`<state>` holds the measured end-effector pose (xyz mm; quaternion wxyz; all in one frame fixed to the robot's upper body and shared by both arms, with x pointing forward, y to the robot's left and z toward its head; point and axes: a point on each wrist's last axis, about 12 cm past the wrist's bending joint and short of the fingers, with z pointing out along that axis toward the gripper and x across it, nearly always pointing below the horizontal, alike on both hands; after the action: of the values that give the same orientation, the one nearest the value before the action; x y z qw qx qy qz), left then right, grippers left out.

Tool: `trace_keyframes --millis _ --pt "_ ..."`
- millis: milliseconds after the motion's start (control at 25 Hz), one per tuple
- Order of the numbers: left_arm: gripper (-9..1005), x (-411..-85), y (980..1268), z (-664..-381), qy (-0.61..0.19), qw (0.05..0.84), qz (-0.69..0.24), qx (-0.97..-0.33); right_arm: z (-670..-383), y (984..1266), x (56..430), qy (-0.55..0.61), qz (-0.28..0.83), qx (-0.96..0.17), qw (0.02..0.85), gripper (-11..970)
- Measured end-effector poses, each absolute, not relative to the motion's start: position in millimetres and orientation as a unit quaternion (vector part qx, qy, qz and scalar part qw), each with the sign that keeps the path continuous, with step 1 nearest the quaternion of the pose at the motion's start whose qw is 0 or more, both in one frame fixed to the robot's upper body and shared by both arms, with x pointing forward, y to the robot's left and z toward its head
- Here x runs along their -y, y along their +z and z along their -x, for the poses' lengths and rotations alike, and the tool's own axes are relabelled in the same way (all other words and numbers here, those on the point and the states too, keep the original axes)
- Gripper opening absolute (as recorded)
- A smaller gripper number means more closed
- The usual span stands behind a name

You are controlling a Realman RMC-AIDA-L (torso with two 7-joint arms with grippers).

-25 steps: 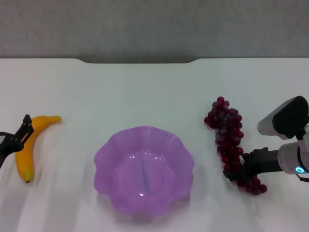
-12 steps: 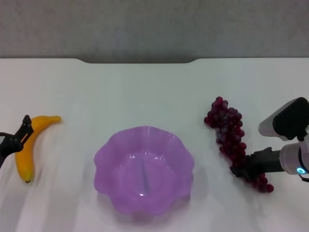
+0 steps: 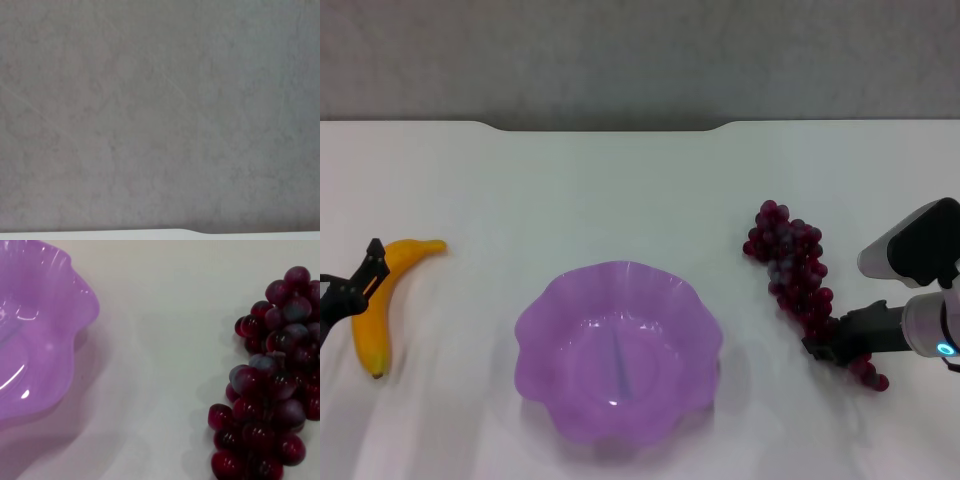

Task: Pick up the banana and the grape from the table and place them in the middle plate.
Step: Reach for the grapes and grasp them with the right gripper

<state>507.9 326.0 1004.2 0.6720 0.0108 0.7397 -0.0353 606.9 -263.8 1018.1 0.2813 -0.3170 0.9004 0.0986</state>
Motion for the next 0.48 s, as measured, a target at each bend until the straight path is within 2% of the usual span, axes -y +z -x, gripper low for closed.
trace_keyframes --millis 480 --pt "891 -326.6 1003.8 -507.4 -0.034 0.671 -0.011 -0.740 -608.1 1019.2 264.2 0.097 0.318 -0.900 0.283 408"
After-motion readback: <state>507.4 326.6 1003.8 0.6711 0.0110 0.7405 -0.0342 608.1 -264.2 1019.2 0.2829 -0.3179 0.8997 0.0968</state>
